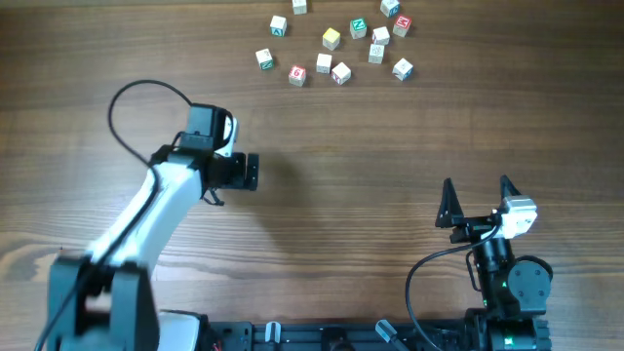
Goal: Form a tower
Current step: 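Carry the '0' block toward the near left table area and place it, then reach the right gripper to the cluster and grasp a bee-picture block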
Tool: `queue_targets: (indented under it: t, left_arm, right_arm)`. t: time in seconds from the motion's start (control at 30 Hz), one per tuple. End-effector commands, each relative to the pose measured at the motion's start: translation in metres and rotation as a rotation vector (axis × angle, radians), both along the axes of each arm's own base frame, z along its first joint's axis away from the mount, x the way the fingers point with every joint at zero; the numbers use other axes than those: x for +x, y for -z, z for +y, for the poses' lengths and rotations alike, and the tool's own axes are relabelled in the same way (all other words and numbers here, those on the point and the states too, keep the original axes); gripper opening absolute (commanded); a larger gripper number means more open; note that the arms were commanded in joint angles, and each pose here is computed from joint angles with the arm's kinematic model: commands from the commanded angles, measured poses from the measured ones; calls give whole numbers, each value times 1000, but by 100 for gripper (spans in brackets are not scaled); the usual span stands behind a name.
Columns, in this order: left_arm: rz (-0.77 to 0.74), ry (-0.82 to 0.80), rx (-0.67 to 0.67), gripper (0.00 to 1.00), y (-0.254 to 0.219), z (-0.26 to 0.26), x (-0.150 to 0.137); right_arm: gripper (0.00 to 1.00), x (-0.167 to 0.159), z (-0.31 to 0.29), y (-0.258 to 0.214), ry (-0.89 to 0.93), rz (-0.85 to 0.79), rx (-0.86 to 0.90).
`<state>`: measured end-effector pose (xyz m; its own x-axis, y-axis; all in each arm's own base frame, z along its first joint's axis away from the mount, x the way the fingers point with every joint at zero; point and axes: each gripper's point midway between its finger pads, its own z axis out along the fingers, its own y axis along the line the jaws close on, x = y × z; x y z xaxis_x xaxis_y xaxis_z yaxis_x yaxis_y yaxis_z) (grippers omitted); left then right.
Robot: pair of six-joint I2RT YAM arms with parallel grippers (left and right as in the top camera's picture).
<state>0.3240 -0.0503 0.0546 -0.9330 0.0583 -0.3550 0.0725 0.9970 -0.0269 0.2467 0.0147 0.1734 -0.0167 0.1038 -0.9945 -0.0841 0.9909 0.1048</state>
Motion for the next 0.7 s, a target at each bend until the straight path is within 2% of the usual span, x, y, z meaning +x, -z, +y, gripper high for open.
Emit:
queue_targets:
  t: [0.0, 0.27, 0.37, 0.47, 0.57, 0.67]
  left_arm:
    - [-144, -4, -57, 100, -61, -2, -11]
    - [-469, 2, -107, 100, -170, 8, -79]
    - [-492, 2, -110, 100, -177, 11, -94]
    - [-442, 2, -102, 100, -168, 12, -103]
    - [-435, 1, -101, 100, -167, 12, -104]
    - [-435, 1, -101, 100, -167, 12, -104]
  right_arm:
    - [100, 0, -4, -1, 19, -7, 1]
    - [100, 0, -4, -1, 19, -8, 1]
    - [100, 0, -4, -1, 19, -8, 1]
    - [100, 0, -5, -3, 28, -13, -5]
    - [100, 0, -13, -13, 76, -56, -42]
    - [100, 0, -13, -2, 75, -10, -52]
